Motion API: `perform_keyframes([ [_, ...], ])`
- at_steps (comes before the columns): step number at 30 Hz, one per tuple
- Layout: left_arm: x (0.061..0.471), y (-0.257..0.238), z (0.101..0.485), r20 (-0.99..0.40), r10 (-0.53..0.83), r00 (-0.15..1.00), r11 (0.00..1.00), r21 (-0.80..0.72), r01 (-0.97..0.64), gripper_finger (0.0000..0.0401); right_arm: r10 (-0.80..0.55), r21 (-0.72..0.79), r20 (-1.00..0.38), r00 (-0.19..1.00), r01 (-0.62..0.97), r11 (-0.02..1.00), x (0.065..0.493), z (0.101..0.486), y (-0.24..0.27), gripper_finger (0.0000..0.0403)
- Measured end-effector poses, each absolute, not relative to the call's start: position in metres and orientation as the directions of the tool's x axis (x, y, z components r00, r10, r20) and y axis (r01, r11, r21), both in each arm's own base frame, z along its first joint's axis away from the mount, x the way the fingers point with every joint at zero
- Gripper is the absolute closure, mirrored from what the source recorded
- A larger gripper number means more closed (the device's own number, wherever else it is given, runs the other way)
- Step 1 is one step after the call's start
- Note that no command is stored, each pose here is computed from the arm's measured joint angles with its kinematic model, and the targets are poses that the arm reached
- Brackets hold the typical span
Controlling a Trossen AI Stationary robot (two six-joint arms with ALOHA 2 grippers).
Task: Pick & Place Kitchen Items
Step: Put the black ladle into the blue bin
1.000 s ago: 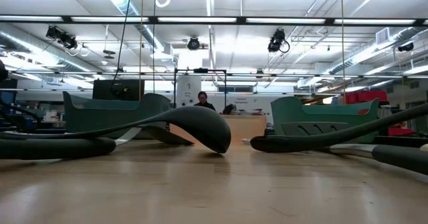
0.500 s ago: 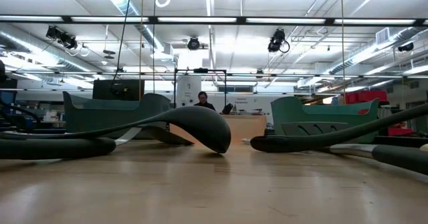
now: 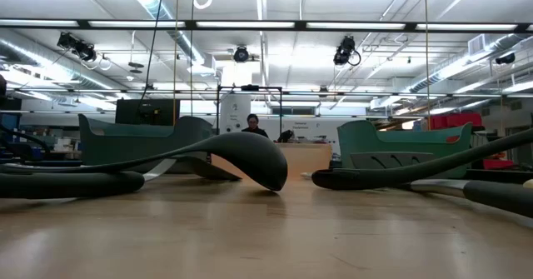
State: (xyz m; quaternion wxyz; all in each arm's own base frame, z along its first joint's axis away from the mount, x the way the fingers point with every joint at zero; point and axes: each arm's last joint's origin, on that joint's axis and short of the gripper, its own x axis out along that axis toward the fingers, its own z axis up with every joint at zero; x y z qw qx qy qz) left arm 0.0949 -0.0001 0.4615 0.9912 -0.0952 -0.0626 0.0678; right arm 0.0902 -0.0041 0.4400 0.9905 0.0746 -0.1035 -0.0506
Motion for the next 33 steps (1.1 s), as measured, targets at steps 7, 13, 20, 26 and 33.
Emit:
perform_keyframes([
  [7, 0.103, -0.001, 0.458, 0.067, 0.135, 0.989, 0.975, -0.188, -0.120, 0.0399, -0.134, 0.145, 0.102, 0.986, 0.119, 0.982, 0.104, 0.432, -0.005, 0.0401],
  [13, 0.106, -0.001, 0.458, 0.061, 0.135, 0.989, 0.975, -0.186, -0.122, 0.0399, -0.125, 0.112, 0.080, 0.989, 0.116, 0.987, 0.111, 0.430, -0.005, 0.0401],
  [20, 0.106, -0.001, 0.458, 0.061, 0.135, 0.989, 0.979, -0.164, -0.124, 0.0399, -0.124, 0.118, 0.060, 0.990, 0.116, 0.986, 0.114, 0.428, -0.005, 0.0396],
  [26, 0.107, -0.001, 0.458, 0.061, 0.135, 0.989, 0.980, -0.157, -0.124, 0.0399, -0.124, 0.115, 0.079, 0.989, 0.115, 0.987, 0.117, 0.429, -0.005, 0.0400],
  [33, 0.108, -0.001, 0.457, 0.060, 0.135, 0.989, 0.980, -0.156, -0.124, 0.0399, -0.108, 0.122, 0.116, 0.987, 0.093, 0.988, 0.128, 0.433, -0.004, 0.0401],
])
